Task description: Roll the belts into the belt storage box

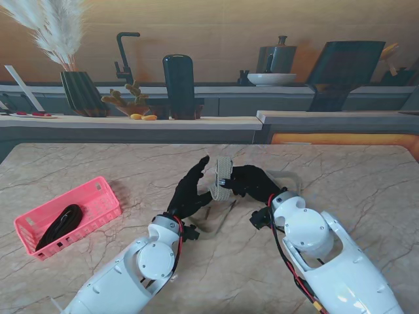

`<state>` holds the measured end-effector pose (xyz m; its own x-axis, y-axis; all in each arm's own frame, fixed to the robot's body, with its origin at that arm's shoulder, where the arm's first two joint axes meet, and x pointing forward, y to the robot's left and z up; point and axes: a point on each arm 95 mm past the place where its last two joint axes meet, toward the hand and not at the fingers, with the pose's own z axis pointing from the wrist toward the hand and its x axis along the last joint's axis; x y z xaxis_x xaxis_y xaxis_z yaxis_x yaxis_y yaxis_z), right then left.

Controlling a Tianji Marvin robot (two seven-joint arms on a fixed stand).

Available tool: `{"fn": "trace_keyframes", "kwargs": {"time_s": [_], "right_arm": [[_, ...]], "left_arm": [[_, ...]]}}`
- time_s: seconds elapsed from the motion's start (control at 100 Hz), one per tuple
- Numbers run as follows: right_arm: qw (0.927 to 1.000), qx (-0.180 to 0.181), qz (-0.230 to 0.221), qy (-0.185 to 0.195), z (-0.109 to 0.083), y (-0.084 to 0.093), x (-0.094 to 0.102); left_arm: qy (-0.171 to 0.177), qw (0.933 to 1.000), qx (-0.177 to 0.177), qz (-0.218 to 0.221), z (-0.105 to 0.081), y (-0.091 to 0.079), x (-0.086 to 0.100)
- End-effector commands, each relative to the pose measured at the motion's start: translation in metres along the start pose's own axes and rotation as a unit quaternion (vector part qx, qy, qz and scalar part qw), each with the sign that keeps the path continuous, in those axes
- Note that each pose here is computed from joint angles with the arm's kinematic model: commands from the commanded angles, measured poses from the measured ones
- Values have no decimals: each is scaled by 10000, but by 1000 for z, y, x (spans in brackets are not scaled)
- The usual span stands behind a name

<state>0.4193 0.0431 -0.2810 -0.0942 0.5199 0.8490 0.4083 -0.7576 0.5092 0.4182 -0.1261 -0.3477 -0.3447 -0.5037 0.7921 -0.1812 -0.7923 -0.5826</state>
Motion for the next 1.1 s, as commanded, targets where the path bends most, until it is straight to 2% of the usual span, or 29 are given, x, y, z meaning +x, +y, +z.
{"fn": "trace_keyframes", "kwargs": {"time_s": [0.0, 0.1, 0.27, 0.42, 0.63, 1.09], "right_arm": [[9999, 36, 71, -74, 2, -4, -2], [9997, 74, 184, -136, 4, -5, -1], [9986, 97, 435, -270, 8, -8, 0], [9976, 14, 597, -357, 11, -10, 1], [9963, -125, 749, -409, 12, -14, 1], [9938, -17, 921, -628, 19, -21, 3]], "left_arm": [[140, 9999, -24, 47, 0, 2, 5], [305, 9993, -17, 222, 0, 1, 5], [386, 9988, 31, 311, 0, -1, 5], [262, 9993, 150, 229, -1, -4, 5], [217, 9989, 243, 333, 0, -7, 3], [755, 9927, 320, 879, -1, -12, 6]]}}
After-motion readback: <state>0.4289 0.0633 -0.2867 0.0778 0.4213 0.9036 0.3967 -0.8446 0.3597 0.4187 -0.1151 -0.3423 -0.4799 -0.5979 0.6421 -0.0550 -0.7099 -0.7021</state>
